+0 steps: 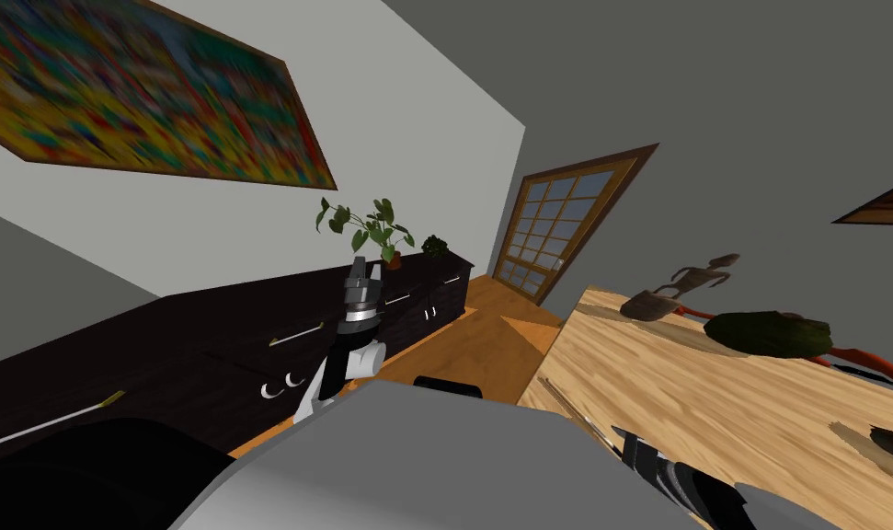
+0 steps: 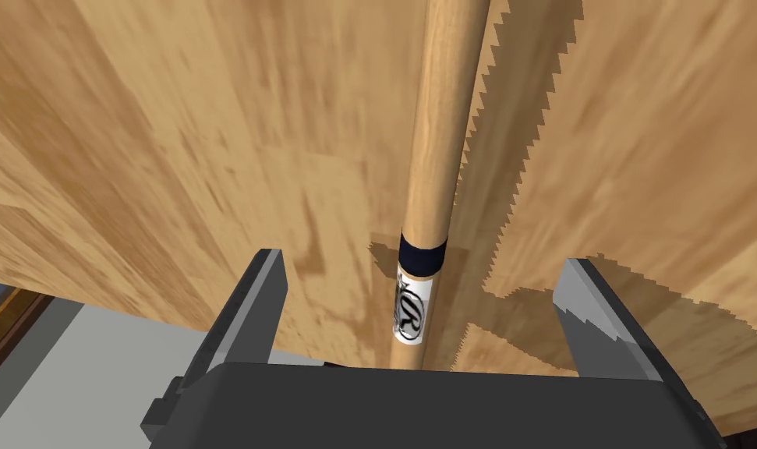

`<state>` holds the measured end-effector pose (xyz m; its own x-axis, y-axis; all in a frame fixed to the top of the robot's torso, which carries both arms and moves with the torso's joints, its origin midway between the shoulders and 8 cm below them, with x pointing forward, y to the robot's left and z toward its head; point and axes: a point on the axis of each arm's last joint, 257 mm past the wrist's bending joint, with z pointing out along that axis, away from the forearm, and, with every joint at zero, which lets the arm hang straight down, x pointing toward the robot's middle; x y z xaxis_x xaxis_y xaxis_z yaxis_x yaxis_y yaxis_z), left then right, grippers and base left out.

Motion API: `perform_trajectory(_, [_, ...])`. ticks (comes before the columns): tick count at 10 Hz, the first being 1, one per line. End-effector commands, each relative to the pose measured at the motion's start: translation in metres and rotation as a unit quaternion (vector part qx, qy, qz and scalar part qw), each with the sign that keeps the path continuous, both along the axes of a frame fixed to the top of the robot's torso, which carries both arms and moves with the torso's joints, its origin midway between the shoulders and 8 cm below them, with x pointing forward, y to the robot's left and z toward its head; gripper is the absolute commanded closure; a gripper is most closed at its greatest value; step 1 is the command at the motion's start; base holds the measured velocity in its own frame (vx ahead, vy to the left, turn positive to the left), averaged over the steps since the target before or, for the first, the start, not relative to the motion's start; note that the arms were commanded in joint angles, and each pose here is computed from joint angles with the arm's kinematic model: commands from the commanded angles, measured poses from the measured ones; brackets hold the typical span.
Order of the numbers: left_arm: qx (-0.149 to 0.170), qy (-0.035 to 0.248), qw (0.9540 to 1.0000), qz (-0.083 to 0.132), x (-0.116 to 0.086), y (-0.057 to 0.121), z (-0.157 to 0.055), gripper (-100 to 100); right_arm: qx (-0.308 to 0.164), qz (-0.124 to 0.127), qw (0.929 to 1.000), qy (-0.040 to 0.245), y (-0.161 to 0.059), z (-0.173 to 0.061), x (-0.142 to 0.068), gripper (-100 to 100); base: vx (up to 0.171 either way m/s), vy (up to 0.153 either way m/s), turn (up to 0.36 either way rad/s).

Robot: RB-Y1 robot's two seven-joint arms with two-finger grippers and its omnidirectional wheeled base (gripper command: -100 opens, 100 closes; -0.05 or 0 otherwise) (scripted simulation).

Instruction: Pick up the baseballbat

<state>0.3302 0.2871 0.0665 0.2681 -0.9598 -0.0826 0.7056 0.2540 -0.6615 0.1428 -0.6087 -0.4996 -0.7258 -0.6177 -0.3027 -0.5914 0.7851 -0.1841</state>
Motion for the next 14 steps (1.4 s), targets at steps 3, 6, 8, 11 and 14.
perform_trajectory(3, [0.0, 0.0, 1.0, 0.0, 0.0, 0.0, 0.0, 0, 0.0, 0.0, 1.0, -0.004, 0.001, -0.002, -0.03, -100, 0.091, -0.007, -0.028])
perform_trajectory(6, [0.0, 0.0, 1.0, 0.0, 0.0, 0.0, 0.0, 0, -0.004, 0.006, 1.0, 0.0, 0.001, -0.003, -0.055, -100, 0.116, 0.004, -0.02])
perform_trajectory(8, [0.0, 0.0, 1.0, 0.0, 0.0, 0.0, 0.0, 0, -0.006, 0.007, 1.0, 0.0, 0.002, -0.003, -0.073, -100, 0.107, 0.004, -0.025])
perform_trajectory(11, [0.0, 0.0, 1.0, 0.0, 0.0, 0.0, 0.0, 0, -0.008, 0.004, 1.0, -0.002, 0.001, -0.001, -0.081, -100, 0.083, -0.005, -0.016])
perform_trajectory(14, [0.0, 0.0, 1.0, 0.0, 0.0, 0.0, 0.0, 0, -0.008, 0.006, 1.0, -0.001, 0.002, -0.001, -0.082, 100, 0.002, 0.0, 0.001])
